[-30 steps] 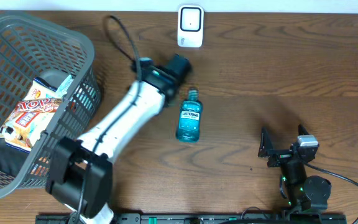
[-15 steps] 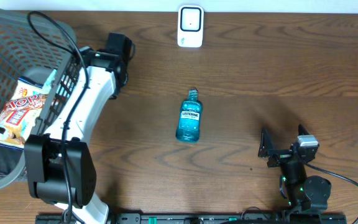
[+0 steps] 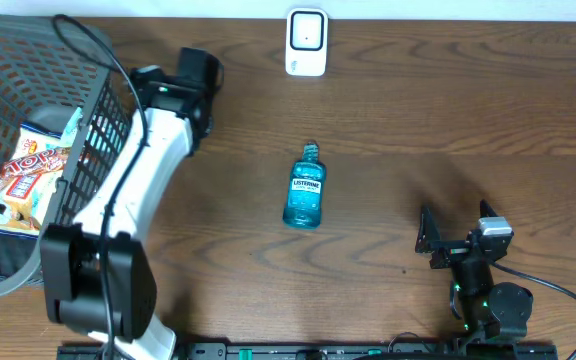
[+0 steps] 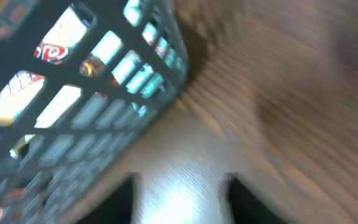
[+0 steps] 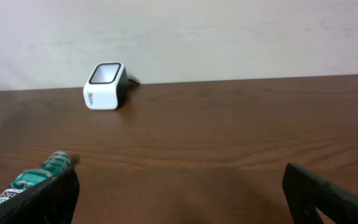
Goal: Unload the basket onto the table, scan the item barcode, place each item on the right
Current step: 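Move the left gripper back into the basket toward the orange tissue pack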
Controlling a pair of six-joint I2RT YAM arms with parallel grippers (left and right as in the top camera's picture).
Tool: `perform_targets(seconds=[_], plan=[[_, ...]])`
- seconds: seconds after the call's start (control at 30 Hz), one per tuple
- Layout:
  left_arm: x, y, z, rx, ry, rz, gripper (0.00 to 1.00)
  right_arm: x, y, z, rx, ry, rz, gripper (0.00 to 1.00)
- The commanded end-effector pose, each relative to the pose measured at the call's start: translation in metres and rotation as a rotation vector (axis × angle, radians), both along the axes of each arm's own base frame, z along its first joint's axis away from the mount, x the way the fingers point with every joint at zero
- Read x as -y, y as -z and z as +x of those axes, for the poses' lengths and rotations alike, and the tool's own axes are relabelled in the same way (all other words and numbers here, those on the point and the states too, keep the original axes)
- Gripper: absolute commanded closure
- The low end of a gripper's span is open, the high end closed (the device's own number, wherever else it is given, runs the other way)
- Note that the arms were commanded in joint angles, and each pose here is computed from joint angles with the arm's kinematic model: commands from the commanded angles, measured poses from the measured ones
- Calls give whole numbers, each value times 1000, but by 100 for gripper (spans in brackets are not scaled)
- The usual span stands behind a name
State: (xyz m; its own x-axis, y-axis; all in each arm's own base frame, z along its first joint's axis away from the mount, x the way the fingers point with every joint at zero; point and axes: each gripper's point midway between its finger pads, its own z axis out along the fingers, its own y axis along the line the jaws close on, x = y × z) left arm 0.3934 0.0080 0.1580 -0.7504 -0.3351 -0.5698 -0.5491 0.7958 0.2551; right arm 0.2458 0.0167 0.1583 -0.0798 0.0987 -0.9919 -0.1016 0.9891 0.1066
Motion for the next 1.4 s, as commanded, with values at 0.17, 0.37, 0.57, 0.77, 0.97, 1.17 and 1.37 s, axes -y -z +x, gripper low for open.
perform_targets(seconds=[0.17, 0.37, 0.57, 0.77, 0.97, 1.17, 1.37], plan=[[0, -201, -38, 551, 21, -112, 20, -1, 1, 0, 0, -5, -9, 1], [-114, -248, -132, 805, -469, -74, 17, -1, 1, 0, 0, -5, -9, 1], [-177, -182, -179, 643, -900, -173, 16, -1, 1, 0, 0, -5, -10, 1], [-201, -97, -180, 415, -1204, -522, 16, -1, 1, 0, 0, -5, -9, 1], [-202, -44, -200, 248, -1597, -649, 15, -1, 1, 0, 0, -5, -9, 1], [-203, -12, -203, 94, -1692, -641, 8, -1, 1, 0, 0, -5, -9, 1], [-203, 16, -203, -28, -1717, -632, 5, -1, 1, 0, 0, -5, -9, 1]])
